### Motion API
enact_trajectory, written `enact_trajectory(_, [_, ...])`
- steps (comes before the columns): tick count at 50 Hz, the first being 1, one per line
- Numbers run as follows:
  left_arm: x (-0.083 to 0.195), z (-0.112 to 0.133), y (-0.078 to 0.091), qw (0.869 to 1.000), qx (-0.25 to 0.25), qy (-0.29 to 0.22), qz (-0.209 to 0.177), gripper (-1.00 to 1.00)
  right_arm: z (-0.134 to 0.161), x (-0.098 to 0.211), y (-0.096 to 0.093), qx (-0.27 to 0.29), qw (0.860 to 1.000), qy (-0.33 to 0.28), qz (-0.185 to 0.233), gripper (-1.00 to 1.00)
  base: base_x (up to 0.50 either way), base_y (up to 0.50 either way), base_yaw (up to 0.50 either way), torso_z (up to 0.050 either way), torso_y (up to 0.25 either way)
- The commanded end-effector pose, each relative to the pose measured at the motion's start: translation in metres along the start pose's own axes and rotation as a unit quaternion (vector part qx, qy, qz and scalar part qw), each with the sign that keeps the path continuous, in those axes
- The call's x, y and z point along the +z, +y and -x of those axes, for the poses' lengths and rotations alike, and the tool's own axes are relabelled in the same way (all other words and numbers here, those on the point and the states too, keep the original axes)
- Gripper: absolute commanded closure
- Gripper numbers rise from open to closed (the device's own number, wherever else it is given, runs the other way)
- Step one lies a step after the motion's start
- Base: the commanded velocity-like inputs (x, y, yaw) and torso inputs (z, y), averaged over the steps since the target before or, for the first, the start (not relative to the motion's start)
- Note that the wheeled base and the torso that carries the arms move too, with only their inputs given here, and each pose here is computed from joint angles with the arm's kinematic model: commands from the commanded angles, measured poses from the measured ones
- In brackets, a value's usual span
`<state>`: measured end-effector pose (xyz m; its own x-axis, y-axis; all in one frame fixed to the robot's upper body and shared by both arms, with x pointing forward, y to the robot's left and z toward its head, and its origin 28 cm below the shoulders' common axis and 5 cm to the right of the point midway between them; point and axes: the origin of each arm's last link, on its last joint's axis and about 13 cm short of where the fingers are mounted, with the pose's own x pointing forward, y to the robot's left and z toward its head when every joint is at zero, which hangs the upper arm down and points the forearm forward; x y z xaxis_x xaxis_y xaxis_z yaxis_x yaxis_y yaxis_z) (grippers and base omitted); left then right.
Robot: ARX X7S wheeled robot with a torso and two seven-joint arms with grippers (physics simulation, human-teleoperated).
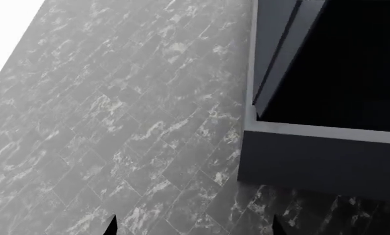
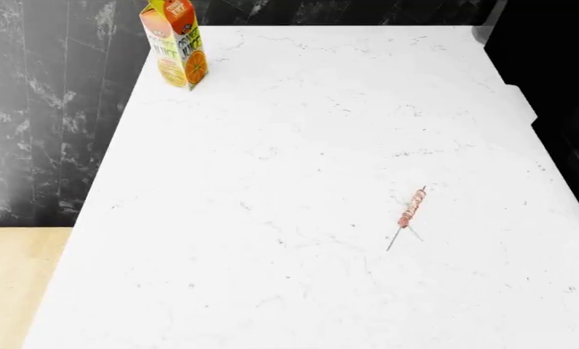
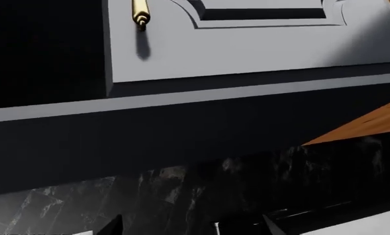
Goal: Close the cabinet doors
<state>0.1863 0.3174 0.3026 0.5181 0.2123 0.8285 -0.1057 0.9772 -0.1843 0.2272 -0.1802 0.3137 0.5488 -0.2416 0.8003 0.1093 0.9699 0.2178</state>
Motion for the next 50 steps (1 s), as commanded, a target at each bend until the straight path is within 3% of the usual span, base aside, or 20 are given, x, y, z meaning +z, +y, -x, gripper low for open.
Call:
enact_trajectory(1, [-0.003, -0.07, 0.004, 1.0, 0.026, -0.014, -0.006, -1.0, 0.003, -0.004, -0.007, -0.008, 1.0, 0.006, -0.012, -1.0, 0.0, 0.0, 0.0, 0.0, 0.0])
enact_trajectory(7, [-0.001, -0.121, 0.001, 0.999, 0.014, -0.038, -0.017, -1.0, 0.006, -0.006, -0.01, -0.011, 1.0, 0.011, -0.013, -1.0, 0.0, 0.0, 0.0, 0.0, 0.0])
enact_trajectory(14, [0.01, -0.14, -0.003, 0.998, 0.011, -0.057, -0.029, -1.0, 0.007, -0.006, -0.01, -0.011, 1.0, 0.017, -0.012, -1.0, 0.0, 0.0, 0.0, 0.0, 0.0])
enact_trajectory(21, [0.011, -0.131, -0.001, 0.997, 0.007, -0.069, -0.03, -1.0, 0.008, -0.007, -0.008, 0.0, 1.0, 0.008, -0.017, -1.0, 0.03, 0.0, 0.0, 0.0, 0.0])
enact_trajectory(30, [0.001, -0.12, 0.001, 0.997, 0.003, -0.066, -0.032, -1.0, 0.003, -0.008, -0.006, -0.009, 1.0, 0.021, -0.002, -1.0, 0.5, 0.0, 0.0, 0.0, -0.003])
enact_trajectory(43, [-0.001, -0.116, 0.002, 0.998, 0.011, -0.053, -0.016, -1.0, 0.005, -0.013, -0.008, -0.008, 1.0, 0.02, -0.011, -1.0, 0.0, 0.0, 0.0, 0.0, 0.0])
enact_trajectory(50, [-0.001, -0.118, 0.002, 0.994, 0.037, -0.099, -0.029, -1.0, 0.006, -0.022, -0.009, -0.01, 1.0, 0.025, -0.015, -1.0, 0.0, 0.0, 0.0, 0.0, 0.0])
